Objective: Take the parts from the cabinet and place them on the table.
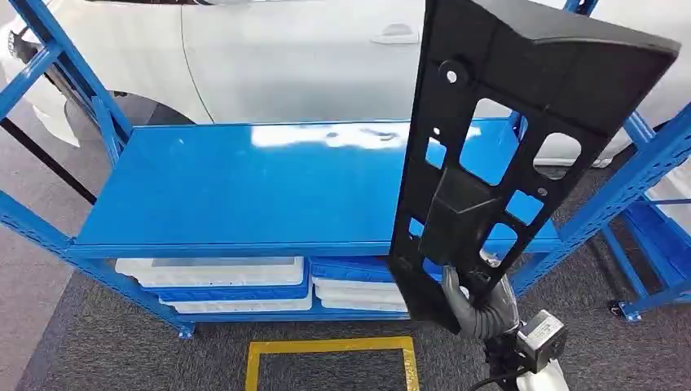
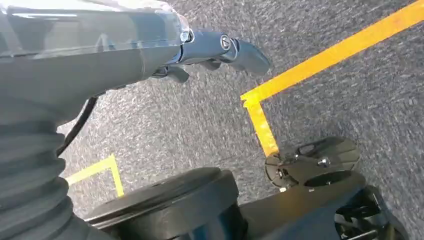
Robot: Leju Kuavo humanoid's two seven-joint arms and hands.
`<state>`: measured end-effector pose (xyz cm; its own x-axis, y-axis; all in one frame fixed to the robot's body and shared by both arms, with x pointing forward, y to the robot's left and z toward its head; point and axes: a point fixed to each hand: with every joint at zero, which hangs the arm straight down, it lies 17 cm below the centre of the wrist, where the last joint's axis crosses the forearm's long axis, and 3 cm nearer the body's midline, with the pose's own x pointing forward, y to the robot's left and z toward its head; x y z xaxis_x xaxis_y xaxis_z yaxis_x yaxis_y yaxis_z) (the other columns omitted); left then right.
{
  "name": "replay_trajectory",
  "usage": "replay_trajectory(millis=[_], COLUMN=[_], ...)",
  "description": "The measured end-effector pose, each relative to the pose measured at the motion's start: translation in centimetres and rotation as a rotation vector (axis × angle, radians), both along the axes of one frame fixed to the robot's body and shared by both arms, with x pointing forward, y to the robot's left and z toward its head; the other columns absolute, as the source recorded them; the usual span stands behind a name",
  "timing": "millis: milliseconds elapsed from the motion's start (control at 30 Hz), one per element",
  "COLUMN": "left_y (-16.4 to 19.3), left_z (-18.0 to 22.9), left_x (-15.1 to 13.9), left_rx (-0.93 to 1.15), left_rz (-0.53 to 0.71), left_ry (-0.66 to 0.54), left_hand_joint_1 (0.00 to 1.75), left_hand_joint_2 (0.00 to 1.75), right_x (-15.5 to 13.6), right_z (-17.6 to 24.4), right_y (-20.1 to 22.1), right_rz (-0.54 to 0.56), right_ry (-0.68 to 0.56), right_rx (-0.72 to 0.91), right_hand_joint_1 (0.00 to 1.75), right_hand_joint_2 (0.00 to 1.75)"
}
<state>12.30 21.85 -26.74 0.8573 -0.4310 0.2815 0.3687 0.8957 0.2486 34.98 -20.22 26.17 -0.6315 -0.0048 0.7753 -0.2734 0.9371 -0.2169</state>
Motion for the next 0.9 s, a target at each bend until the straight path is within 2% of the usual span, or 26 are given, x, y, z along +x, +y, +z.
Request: replay_trajectory(millis=[200,433,900], left_y=[0.1,0.4,-0.2], left_z=[0.2,0.0,0.1], left_x=[0.8,0.0,0.5], left_rx=[-0.001,0.004,-0.017], left_rz=[0.012,0.008,-0.005], left_ry=[-0.023,-0.013,-0.024], left_hand_joint_1=[0.00,0.00,0.00], left_hand_joint_2=[1.75,1.75,1.75], right_x=[0.8,1.4,1.1], right_z=[0.6,0.9,1.3], right_y=[0.4,0.0,-1.5], right_rz=[0.001,-0.017,-0.066], right_ry=[-0.015,-0.020,-0.039], right_rx=[0.008,0.016,-0.003], right_hand_joint_1=[1.75,1.75,1.75], right_hand_joint_2=[1.75,1.75,1.75])
